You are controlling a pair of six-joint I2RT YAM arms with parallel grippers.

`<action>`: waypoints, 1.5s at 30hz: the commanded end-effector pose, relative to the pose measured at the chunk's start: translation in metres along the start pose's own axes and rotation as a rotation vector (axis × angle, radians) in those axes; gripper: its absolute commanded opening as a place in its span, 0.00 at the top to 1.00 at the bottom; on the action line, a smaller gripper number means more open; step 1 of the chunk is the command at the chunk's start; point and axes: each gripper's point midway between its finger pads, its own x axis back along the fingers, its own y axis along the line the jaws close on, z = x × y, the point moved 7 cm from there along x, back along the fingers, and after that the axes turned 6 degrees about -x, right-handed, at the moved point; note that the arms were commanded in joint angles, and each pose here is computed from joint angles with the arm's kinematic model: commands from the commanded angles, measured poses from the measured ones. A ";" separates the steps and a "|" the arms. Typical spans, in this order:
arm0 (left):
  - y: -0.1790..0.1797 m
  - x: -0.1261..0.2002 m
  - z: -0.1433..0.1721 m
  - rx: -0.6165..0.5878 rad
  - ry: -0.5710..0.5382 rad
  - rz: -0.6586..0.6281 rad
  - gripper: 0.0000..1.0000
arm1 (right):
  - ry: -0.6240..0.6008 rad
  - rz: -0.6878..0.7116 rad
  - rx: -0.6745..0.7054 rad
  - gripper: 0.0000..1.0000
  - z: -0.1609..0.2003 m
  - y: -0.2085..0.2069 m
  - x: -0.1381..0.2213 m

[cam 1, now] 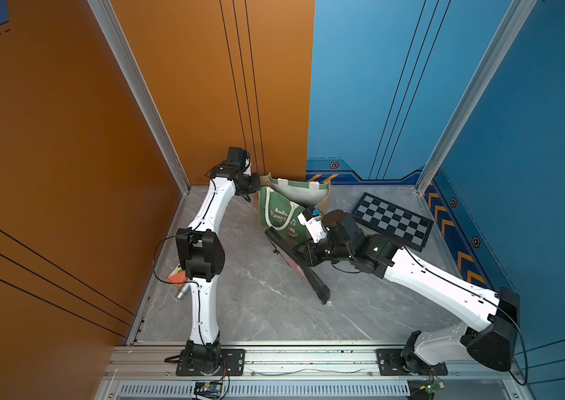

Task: Remove the ping pong set from the canvas bag
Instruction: Place the ping pong set at the center of the board.

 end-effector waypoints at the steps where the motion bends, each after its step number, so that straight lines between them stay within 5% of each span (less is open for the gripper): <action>1: -0.007 0.008 -0.005 -0.004 -0.037 0.027 1.00 | -0.132 -0.149 -0.057 1.00 -0.022 0.024 -0.015; 8: -0.008 0.007 -0.004 -0.010 -0.034 0.026 1.00 | -0.133 -0.336 -0.224 1.00 -0.026 0.034 -0.066; 13: -0.009 0.007 -0.003 -0.013 -0.029 0.030 1.00 | -0.183 -0.390 -0.500 1.00 -0.018 -0.012 -0.105; 18: -0.010 0.009 0.001 -0.025 -0.020 0.039 1.00 | -0.151 -0.315 -0.615 1.00 0.008 -0.055 -0.113; 24: -0.024 0.010 0.015 -0.090 0.014 0.061 1.00 | 0.032 -0.057 -0.618 1.00 0.045 -0.091 -0.117; 30: -0.032 0.015 0.026 -0.131 0.034 0.065 1.00 | 0.171 0.042 -0.603 1.00 0.083 -0.097 -0.129; 35: -0.034 0.019 0.029 -0.134 0.039 0.075 1.00 | 0.187 0.059 -0.607 0.88 0.098 -0.106 -0.149; 40: -0.032 0.020 0.031 -0.145 0.042 0.067 1.00 | 0.177 0.081 -0.596 0.58 0.097 -0.109 -0.146; 45: -0.034 0.022 0.032 -0.209 0.039 0.071 1.00 | 0.139 0.174 -0.354 0.47 0.063 -0.086 -0.103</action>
